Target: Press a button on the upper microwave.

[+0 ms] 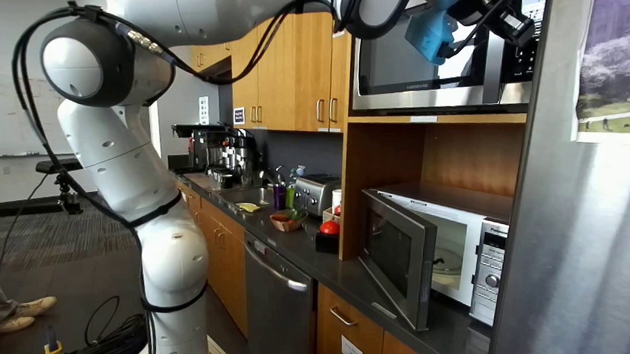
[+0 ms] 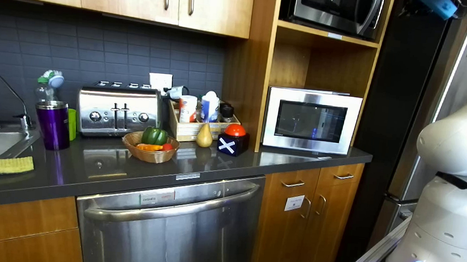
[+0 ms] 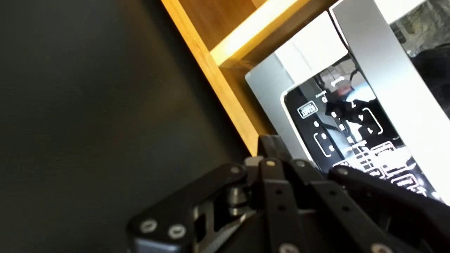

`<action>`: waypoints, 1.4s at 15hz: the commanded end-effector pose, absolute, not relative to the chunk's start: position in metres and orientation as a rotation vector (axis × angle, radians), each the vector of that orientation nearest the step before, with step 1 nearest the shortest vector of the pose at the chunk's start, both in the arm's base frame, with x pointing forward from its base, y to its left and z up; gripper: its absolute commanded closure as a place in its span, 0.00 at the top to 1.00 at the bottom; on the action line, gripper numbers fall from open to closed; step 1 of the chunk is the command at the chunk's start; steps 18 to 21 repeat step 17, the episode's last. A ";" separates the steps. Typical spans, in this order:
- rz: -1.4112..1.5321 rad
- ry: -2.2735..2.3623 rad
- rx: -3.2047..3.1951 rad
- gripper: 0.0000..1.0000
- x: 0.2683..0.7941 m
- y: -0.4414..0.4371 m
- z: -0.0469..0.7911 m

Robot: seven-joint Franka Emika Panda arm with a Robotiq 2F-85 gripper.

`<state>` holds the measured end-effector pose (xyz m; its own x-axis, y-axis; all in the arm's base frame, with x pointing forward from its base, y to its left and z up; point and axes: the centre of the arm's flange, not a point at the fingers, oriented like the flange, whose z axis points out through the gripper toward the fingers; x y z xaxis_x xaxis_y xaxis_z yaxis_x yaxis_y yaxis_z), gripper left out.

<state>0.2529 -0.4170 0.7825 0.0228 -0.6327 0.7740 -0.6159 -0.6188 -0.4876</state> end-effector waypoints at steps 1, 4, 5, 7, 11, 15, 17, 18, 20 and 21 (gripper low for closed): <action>-1.545 1.234 -2.407 0.00 0.199 -0.398 0.767; -1.305 1.120 -2.526 0.00 0.152 -0.381 0.746; -1.224 1.080 -2.559 0.00 0.135 -0.373 0.739; -1.054 1.000 -2.599 0.00 0.099 -0.359 0.729; -0.744 0.810 -2.666 0.00 0.042 -0.340 0.715; -0.688 0.787 -2.649 0.02 0.029 -0.335 0.702; -0.699 0.786 -2.643 0.12 0.028 -0.335 0.702; -0.699 0.786 -2.643 0.12 0.028 -0.335 0.702; -0.699 0.786 -2.643 0.12 0.028 -0.335 0.702; -0.699 0.786 -2.643 0.12 0.028 -0.335 0.702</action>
